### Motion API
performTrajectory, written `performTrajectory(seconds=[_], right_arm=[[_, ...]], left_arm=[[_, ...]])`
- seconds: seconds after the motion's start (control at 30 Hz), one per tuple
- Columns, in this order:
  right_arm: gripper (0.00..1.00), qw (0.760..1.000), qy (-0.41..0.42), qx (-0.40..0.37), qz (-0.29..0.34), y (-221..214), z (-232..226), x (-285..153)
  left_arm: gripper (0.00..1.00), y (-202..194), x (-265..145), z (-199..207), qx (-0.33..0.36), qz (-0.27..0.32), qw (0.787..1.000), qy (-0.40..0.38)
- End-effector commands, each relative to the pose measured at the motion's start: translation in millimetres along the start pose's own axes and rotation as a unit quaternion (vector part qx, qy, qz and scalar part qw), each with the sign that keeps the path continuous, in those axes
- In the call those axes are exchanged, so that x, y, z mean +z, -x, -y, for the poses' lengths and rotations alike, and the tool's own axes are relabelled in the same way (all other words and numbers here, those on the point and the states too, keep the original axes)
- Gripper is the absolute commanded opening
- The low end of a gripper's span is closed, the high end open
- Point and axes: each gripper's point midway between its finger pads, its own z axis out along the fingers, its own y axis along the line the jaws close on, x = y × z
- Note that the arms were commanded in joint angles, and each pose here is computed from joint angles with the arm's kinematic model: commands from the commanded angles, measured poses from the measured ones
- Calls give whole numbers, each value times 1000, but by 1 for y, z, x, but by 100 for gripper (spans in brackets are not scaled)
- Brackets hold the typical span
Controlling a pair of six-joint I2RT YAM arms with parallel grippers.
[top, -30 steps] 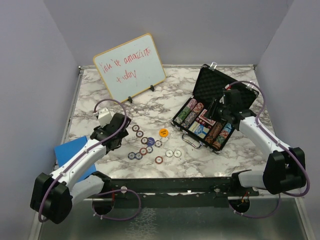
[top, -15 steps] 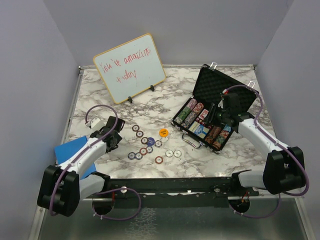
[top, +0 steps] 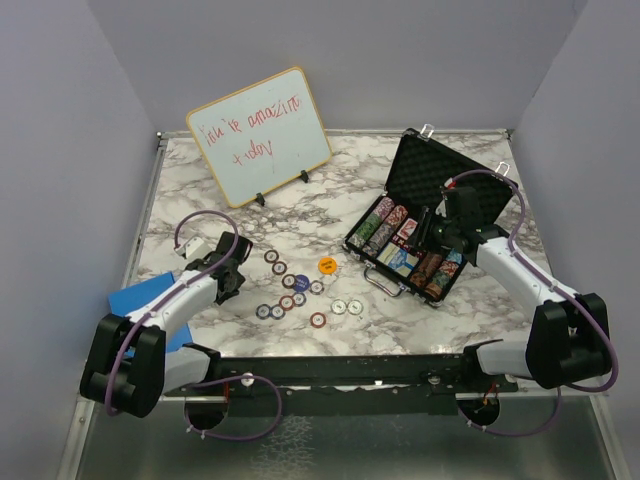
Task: Pack up texas hold em set
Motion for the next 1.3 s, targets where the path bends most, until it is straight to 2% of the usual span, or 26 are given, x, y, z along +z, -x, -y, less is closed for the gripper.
performTrajectory(seconds=[0.0,0.17,0.4,0.57,0.7,0.8,0.9,1.07,1.27], right_arm=[[42,1000,14,-11,2,-1,-3,-1],[42,1000,11,-11,1,-2,-2,0],[42,1000,-7,-4,-5,-5,4,0],[42,1000,-10,5,11,3,2,-9],[42,998,-27,18,45,14,5,-22],[43,994,-59,40,83,23,15,-34],[44,986,-102,62,120,29,31,-48],[45,969,-163,91,163,27,56,-76],[46,943,-210,133,220,29,74,-123]], left_arm=[[43,6,4,-3,-10,12,1000,12],[38,10,5,-3,-4,17,1000,14],[18,13,-2,5,20,10,1000,-10],[14,18,-25,26,75,-2,995,-61],[14,11,-58,65,135,-7,982,-135],[14,-5,-86,105,191,-15,962,-193],[14,-32,-108,144,252,-37,934,-250],[14,-79,-150,211,347,-48,872,-342],[14,-140,-182,277,445,-45,804,-391]])
